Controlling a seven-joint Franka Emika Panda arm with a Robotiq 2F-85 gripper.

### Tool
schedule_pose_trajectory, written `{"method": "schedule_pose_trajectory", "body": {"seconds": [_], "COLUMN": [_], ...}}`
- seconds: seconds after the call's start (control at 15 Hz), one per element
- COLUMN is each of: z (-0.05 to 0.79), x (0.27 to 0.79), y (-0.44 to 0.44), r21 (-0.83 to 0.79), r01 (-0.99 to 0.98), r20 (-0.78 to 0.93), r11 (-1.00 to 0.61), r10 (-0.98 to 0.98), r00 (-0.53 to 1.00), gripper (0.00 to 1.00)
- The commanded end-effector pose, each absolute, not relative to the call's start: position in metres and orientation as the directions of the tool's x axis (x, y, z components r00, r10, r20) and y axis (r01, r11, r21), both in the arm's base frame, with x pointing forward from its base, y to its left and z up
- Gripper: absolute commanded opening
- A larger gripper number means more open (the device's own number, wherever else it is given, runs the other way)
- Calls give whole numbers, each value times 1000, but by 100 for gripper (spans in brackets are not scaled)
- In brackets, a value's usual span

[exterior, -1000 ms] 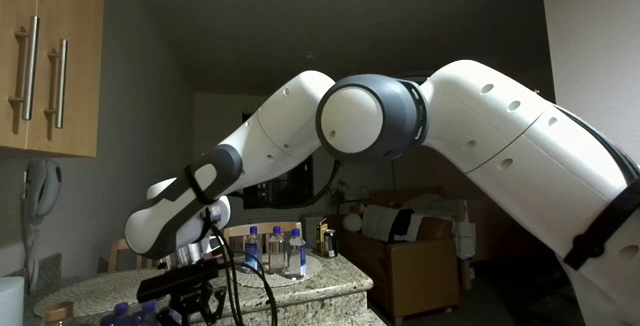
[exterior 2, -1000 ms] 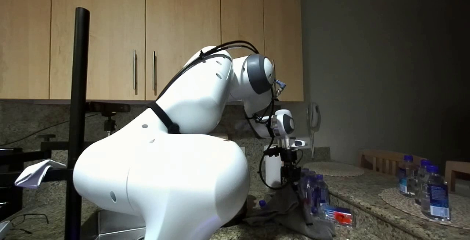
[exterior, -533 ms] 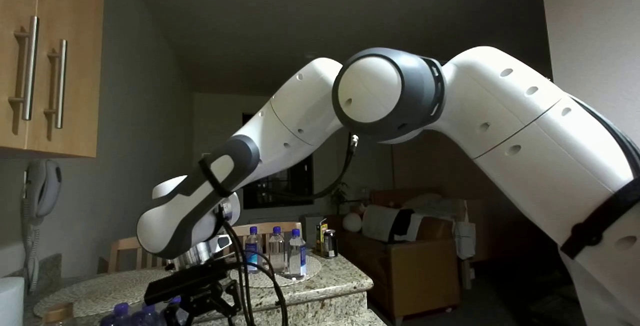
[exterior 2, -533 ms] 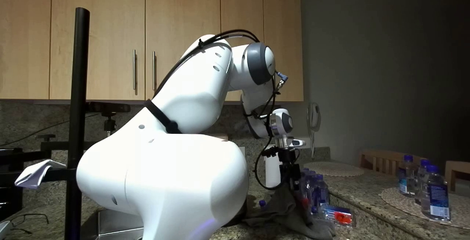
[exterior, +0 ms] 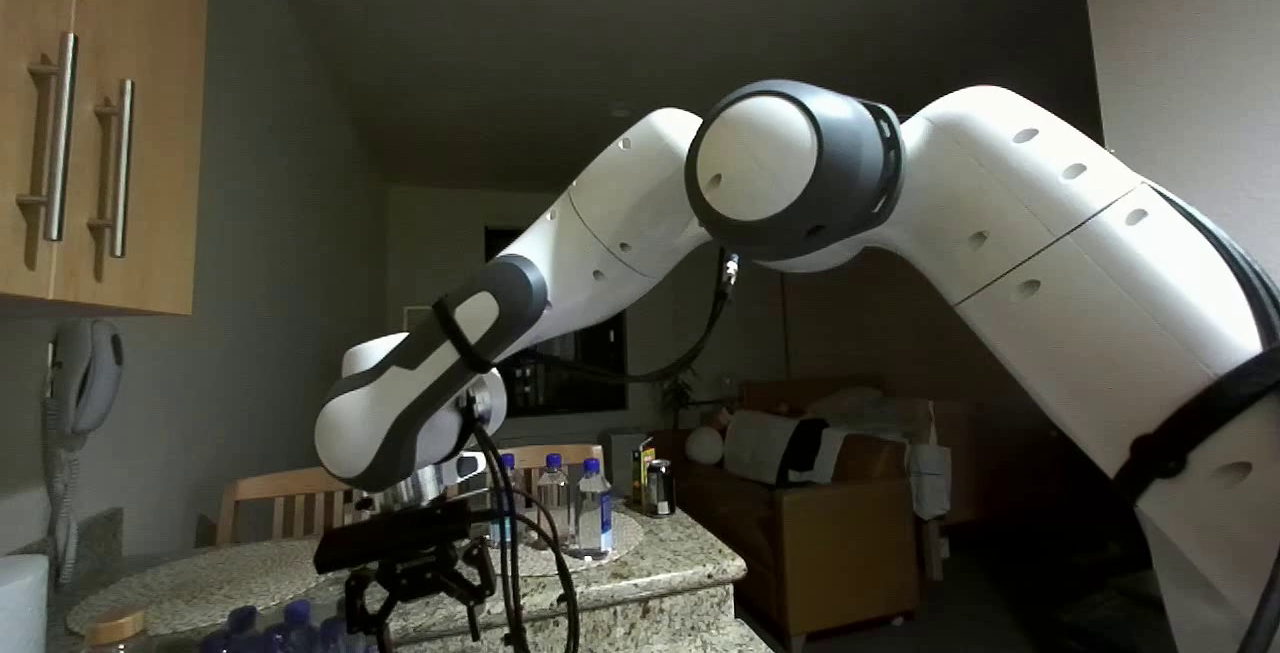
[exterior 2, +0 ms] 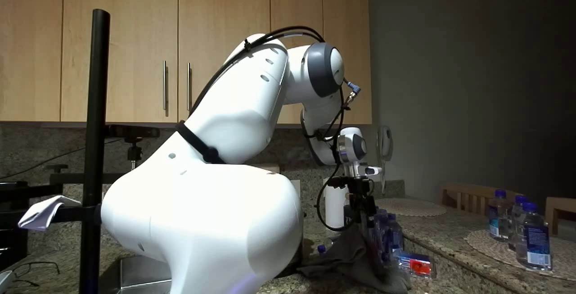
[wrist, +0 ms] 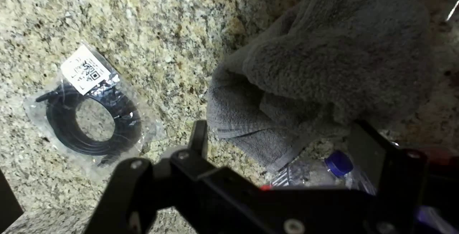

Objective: Fold the grey towel

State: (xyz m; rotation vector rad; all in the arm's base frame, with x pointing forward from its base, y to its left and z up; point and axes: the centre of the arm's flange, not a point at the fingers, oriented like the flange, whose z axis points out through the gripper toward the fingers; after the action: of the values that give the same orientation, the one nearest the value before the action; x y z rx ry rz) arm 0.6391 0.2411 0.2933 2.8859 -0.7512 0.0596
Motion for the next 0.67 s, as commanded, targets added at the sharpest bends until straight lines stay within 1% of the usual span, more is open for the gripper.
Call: {"method": "schedule_pose_trajectory", "body": {"seconds": [0.0, 0.27, 0.6], "z": [309, 321, 327], "x": [636, 649, 654], "y": [220, 199, 176], "r21": [93, 59, 4], "r01": [-485, -476, -402], "r20": [96, 108, 90], "r11": [-870, -878, -916], "r10": [-477, -468, -400], "r00": [874, 877, 912], "gripper": [100, 100, 100]}}
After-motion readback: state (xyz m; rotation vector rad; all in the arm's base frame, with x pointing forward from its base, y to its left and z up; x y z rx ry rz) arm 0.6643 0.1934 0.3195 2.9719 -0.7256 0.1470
